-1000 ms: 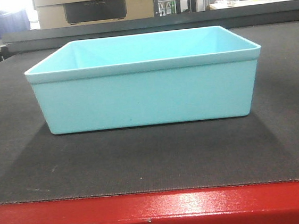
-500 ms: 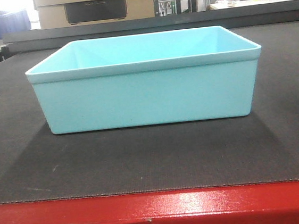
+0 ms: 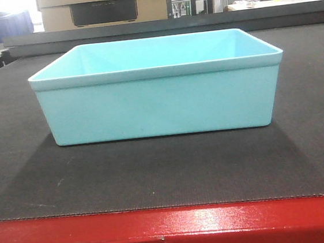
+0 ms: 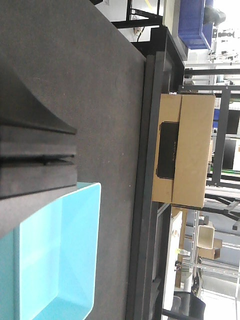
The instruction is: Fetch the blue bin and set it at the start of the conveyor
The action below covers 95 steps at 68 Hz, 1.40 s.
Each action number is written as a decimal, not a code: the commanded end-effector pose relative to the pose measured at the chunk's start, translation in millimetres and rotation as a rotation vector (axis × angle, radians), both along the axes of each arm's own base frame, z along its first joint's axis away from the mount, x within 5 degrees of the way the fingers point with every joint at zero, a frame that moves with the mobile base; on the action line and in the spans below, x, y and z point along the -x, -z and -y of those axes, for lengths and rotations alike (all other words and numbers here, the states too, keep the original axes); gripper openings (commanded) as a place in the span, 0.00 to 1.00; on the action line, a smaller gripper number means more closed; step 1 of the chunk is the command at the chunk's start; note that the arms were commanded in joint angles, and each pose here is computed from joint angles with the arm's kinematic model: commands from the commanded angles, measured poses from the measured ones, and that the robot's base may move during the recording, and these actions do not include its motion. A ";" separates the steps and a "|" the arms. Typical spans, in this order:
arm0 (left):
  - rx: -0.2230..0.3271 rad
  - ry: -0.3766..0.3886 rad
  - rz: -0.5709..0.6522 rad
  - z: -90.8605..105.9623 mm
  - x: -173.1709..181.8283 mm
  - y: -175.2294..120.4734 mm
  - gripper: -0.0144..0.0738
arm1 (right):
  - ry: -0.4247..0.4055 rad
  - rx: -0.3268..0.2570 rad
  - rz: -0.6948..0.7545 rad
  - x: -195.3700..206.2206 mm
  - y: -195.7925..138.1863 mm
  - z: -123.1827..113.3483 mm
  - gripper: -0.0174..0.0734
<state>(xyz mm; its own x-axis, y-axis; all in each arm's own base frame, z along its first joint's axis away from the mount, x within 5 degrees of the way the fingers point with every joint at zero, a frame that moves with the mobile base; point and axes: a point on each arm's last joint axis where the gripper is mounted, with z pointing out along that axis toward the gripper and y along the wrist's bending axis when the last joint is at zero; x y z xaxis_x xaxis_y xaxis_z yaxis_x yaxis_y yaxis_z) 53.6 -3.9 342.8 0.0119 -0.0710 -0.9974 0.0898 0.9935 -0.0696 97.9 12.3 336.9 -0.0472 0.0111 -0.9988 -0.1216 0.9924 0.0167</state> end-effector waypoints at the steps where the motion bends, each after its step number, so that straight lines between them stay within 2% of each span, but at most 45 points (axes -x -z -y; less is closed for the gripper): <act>1: 0.005 0.001 0.028 -0.2 2.6 -1.9 0.04 | 0.001 0.006 0.044 2.0 -3.1 0.5 0.01; 38: 0.006 0.002 0.039 -0.1 2.6 -3.0 0.04 | 0.001 0.006 0.044 2.0 -3.1 0.5 0.01; 48: 0.107 0.018 0.045 1.7 4.3 -4.1 0.04 | 0.001 0.006 0.044 2.0 -3.1 0.5 0.01; 57: 0.102 -0.051 0.070 -2.0 9.8 -3.9 0.04 | 0.001 0.006 0.044 2.0 -3.1 0.5 0.01; 64: 0.088 -0.101 0.068 -4.1 11.8 13.1 0.04 | 0.001 0.006 0.044 2.0 -3.1 0.5 0.01; 72: -0.012 -0.139 0.058 -5.5 12.4 45.5 0.04 | 0.001 0.005 0.046 2.0 -3.3 0.4 0.01; 88: -0.015 -0.151 -0.008 -7.2 -0.8 126.8 0.04 | -0.001 0.004 0.057 2.0 -4.3 0.3 0.01; 91: -0.014 -0.153 -0.009 -7.4 -2.7 136.7 0.04 | -0.002 0.003 0.062 2.0 -4.8 0.2 0.01; 94: -0.014 -0.155 0.043 -7.6 -2.6 132.0 0.04 | -0.002 0.003 0.062 2.0 -4.8 0.2 0.01; 95: -0.014 -0.154 0.016 -7.5 -2.7 134.4 0.04 | -0.002 0.003 0.062 2.0 -4.8 0.2 0.01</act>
<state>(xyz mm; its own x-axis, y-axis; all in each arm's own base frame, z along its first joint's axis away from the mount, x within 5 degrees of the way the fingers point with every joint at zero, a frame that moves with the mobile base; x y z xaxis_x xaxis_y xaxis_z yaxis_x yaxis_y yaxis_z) 56.2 3.3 205.6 -0.0376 -0.0562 -0.9977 -0.0626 0.9966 -0.0538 97.2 12.5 339.0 -0.0200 0.0145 -0.9997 -0.1258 0.9919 0.0169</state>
